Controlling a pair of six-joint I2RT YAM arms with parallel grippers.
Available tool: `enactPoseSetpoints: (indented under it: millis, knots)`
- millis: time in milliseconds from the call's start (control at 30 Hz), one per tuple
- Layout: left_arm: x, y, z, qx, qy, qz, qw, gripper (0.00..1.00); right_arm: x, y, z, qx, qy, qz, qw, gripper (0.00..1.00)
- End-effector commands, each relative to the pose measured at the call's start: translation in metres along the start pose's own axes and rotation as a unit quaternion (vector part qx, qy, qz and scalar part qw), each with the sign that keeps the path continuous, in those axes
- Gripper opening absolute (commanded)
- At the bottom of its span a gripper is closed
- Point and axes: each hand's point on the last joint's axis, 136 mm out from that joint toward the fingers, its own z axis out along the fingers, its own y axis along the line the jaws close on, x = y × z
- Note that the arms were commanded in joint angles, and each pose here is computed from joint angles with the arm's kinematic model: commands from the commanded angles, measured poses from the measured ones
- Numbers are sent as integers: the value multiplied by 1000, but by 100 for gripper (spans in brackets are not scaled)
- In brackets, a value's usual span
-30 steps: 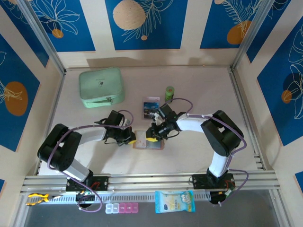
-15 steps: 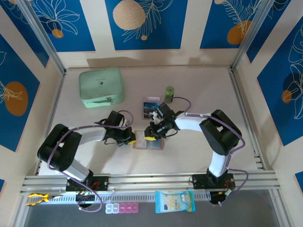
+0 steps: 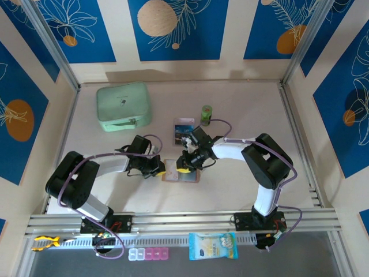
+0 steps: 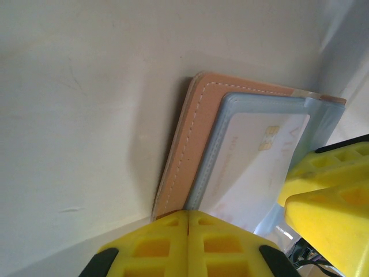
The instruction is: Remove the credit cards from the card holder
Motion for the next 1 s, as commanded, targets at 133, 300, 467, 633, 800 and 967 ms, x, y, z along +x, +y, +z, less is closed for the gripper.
enactPoseSetpoints:
  millis: [133, 300, 467, 633, 800, 967]
  knots:
    - [7, 14, 0, -22, 8, -7, 1000, 1, -2, 10, 2, -12, 8, -7, 1000, 19]
    - [6, 13, -1, -21, 8, -7, 1000, 2, -2, 7, 5, -8, 12, -3, 1000, 19]
    - [4, 3, -6, -13, 4, -2, 1000, 4, 1, 9, 2, -9, 14, -4, 1000, 19]
    - [0, -9, -16, -8, -3, 11, 1000, 7, 7, 12, -7, -8, 6, -5, 1000, 21]
    - [3, -9, -10, 0, 12, 10, 1000, 6, 15, 13, -6, -9, 13, 0, 1000, 24]
    - [8, -1, -3, -2, 25, 4, 1000, 4, 22, 12, 3, -2, 22, 2, 1000, 24]
